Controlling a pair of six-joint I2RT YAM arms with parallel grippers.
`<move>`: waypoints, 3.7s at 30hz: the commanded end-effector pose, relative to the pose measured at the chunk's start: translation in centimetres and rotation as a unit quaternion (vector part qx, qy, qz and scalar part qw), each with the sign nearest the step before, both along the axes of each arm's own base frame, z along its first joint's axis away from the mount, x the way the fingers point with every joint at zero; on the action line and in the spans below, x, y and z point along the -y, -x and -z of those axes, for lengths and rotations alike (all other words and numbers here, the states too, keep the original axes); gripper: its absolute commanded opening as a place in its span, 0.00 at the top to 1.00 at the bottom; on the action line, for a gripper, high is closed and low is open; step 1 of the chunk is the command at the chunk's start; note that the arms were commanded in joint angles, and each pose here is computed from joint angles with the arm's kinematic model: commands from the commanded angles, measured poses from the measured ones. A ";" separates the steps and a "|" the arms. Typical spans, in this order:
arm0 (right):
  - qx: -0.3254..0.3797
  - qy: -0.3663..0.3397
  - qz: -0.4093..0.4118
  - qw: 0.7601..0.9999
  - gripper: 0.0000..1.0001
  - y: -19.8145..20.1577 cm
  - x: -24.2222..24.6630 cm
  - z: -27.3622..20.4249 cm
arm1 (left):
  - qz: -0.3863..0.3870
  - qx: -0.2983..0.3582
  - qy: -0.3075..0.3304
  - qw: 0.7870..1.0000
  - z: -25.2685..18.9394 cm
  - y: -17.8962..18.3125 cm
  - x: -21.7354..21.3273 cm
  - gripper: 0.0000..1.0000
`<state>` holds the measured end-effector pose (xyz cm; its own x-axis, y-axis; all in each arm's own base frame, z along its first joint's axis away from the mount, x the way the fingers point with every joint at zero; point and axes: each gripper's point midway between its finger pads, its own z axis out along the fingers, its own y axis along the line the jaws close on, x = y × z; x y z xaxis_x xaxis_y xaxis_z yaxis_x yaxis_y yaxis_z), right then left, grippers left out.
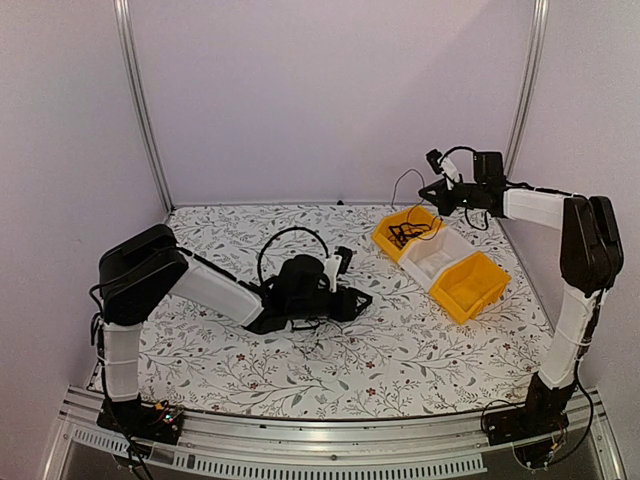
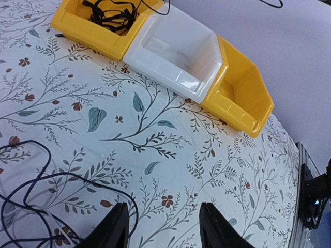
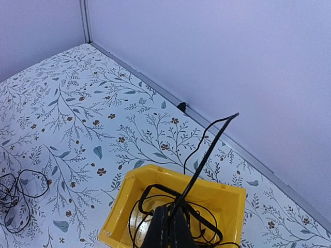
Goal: Untangle the cables
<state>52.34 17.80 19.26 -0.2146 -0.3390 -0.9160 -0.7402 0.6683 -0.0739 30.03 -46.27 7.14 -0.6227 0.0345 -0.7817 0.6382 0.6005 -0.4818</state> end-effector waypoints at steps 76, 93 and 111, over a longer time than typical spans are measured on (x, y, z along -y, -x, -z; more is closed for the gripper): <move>0.131 0.454 -0.054 0.879 1.00 -6.2 4.1 10.9 | 0.005 0.002 -0.004 1.000 0.9 0.1 0.7 0.54; 0.270 0.639 -0.103 0.713 1.00 -10.2 5.5 7.4 | -0.008 0.011 -0.007 1.000 -0.1 -0.5 0.1 0.54; 0.292 0.688 -0.173 0.641 0.61 -6.7 6.3 5.4 | -0.015 0.014 0.000 1.000 -0.7 -0.2 -0.7 0.54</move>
